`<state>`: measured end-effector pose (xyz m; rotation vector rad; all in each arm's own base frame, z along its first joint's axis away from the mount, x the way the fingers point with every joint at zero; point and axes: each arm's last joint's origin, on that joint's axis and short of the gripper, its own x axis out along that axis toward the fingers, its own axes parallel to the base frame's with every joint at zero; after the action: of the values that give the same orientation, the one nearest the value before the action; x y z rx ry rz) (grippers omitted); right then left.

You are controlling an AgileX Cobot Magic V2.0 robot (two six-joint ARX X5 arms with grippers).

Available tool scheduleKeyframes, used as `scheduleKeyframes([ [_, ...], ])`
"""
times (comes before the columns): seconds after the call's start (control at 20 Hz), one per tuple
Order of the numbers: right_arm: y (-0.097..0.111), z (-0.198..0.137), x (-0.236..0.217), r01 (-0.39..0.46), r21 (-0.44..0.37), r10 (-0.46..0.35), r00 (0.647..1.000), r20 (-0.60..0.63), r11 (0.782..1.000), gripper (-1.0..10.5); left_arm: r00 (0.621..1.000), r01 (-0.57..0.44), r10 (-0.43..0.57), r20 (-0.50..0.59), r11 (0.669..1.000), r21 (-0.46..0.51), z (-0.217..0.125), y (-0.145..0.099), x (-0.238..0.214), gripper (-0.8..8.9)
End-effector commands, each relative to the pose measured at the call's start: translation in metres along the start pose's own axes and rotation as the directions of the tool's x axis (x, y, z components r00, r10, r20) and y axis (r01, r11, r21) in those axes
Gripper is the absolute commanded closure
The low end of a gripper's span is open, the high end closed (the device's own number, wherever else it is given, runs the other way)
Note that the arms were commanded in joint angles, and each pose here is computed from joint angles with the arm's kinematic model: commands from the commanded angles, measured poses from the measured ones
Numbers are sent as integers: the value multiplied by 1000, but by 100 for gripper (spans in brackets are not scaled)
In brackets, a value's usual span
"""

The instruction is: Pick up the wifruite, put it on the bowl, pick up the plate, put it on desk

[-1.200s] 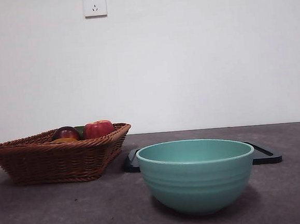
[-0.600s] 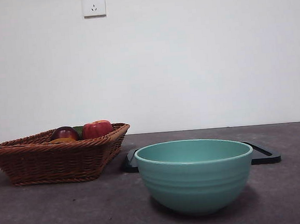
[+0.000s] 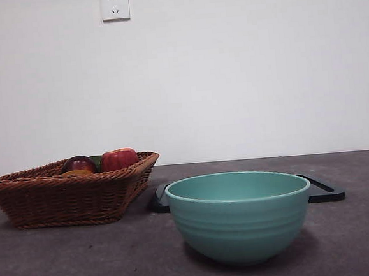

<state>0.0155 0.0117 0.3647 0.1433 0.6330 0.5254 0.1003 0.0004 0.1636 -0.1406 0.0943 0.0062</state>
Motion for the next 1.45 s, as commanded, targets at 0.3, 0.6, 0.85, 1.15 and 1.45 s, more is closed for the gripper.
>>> scheduleKeyframes([
  [0.3, 1, 4, -4, -14, -15, 14, 1000, 26, 1000, 932, 997, -48, 53, -63, 996, 79, -14, 1, -3, 789],
  [0.6, 1, 4, -4, -14, -15, 14, 1000, 26, 1000, 932, 996, -41, 48, -81, 995, 94, -15, 0, -3, 789],
  [0.85, 1, 4, -4, -14, -15, 14, 1000, 26, 1000, 932, 996, -40, 48, -78, 994, 105, -15, 0, -3, 789],
  [1.15, 1, 4, -4, -14, -15, 14, 1000, 26, 1000, 932, 996, -40, 48, -78, 994, 105, -15, 0, -3, 789],
  [1.45, 1, 4, -4, -14, -15, 14, 1000, 26, 1000, 932, 996, -40, 48, -78, 994, 105, -15, 0, -3, 789],
])
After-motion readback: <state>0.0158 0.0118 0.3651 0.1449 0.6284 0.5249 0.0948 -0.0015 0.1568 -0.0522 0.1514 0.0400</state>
